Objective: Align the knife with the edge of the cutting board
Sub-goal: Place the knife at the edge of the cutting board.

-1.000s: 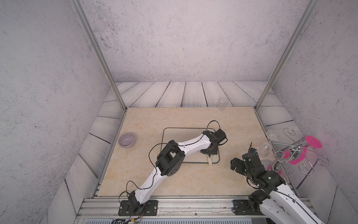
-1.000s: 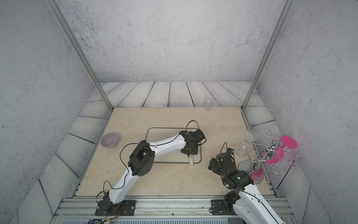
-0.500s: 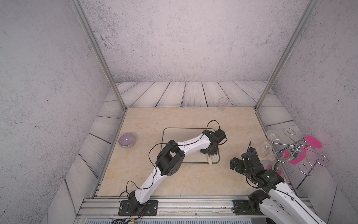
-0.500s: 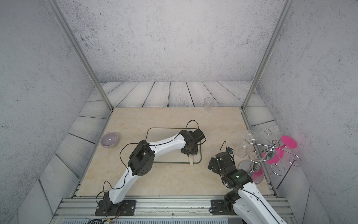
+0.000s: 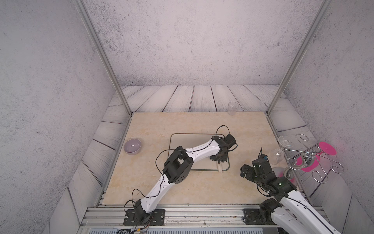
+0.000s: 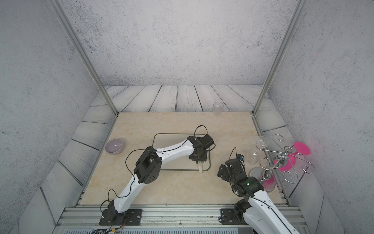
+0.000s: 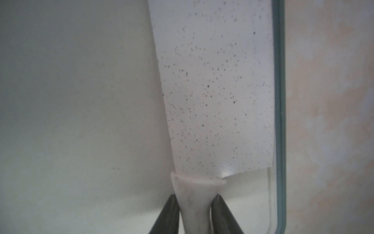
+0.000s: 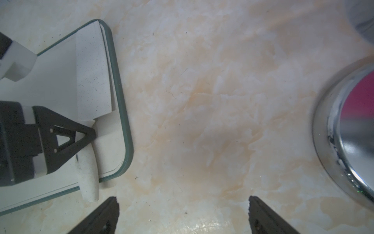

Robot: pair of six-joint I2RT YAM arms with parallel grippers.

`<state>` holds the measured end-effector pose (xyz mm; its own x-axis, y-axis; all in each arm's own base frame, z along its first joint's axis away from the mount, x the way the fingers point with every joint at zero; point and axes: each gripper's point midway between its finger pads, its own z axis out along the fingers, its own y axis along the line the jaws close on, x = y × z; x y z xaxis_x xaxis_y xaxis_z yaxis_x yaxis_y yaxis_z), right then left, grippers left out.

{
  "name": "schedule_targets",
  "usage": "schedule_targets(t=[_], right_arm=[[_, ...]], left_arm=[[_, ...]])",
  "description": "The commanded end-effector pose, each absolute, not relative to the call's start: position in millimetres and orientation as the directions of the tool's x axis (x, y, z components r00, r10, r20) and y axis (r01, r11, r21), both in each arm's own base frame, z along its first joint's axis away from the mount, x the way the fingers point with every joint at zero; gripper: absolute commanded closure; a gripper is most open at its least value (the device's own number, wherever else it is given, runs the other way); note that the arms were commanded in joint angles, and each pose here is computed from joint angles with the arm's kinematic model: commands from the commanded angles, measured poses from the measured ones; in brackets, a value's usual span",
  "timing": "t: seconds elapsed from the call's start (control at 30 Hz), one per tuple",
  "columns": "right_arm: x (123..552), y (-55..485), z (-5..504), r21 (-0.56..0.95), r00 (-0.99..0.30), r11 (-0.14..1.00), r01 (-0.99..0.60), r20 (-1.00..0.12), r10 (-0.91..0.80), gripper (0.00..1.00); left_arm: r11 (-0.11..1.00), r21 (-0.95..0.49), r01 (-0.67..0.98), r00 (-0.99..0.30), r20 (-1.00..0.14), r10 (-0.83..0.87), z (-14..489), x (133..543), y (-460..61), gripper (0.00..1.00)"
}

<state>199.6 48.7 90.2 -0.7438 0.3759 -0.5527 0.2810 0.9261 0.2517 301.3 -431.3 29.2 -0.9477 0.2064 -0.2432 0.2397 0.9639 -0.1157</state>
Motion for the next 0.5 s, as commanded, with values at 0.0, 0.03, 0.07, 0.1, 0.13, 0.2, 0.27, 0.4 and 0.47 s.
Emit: schedule_targets(t=[0.0, 0.03, 0.07, 0.1, 0.13, 0.2, 0.27, 0.4, 0.47], right_arm=[[199, 44, 86, 0.226, -0.745, 0.931, 0.287, -0.558, 0.366, 0.01], [199, 44, 86, 0.226, -0.745, 0.931, 0.287, -0.558, 0.365, 0.01], [198, 44, 86, 0.225, -0.745, 0.931, 0.288, -0.558, 0.365, 0.01], [198, 44, 86, 0.225, -0.745, 0.931, 0.287, -0.558, 0.365, 0.01], [198, 44, 86, 0.225, -0.746, 0.931, 0.288, -0.557, 0.365, 0.01], [198, 44, 87, 0.228, -0.744, 0.93, 0.288, -0.559, 0.367, 0.01], [199, 44, 88, 0.229, -0.742, 0.93, 0.288, -0.561, 0.368, 0.01], [200, 43, 90, 0.227, -0.738, 0.93, 0.289, -0.566, 0.367, 0.01], [201, 44, 92, 0.226, -0.736, 0.932, 0.285, -0.571, 0.364, 0.01]], left_arm=[[0.962, -0.121, 0.243, -0.942, -0.265, 0.204, 29, 311, -435, 0.61], [0.963, -0.124, 0.241, -0.942, -0.267, 0.202, 31, 312, -435, 0.59], [0.963, -0.127, 0.239, -0.943, -0.269, 0.198, 32, 313, -434, 0.59], [0.963, -0.127, 0.236, -0.943, -0.271, 0.195, 33, 314, -433, 0.58], [0.964, -0.129, 0.235, -0.942, -0.273, 0.193, 35, 315, -433, 0.58], [0.963, -0.132, 0.233, -0.942, -0.277, 0.19, 39, 316, -431, 0.56], [0.964, -0.13, 0.232, -0.941, -0.281, 0.188, 43, 317, -429, 0.54], [0.963, -0.133, 0.235, -0.937, -0.294, 0.188, 54, 316, -425, 0.52], [0.962, -0.134, 0.238, -0.933, -0.308, 0.188, 63, 317, -422, 0.45]])
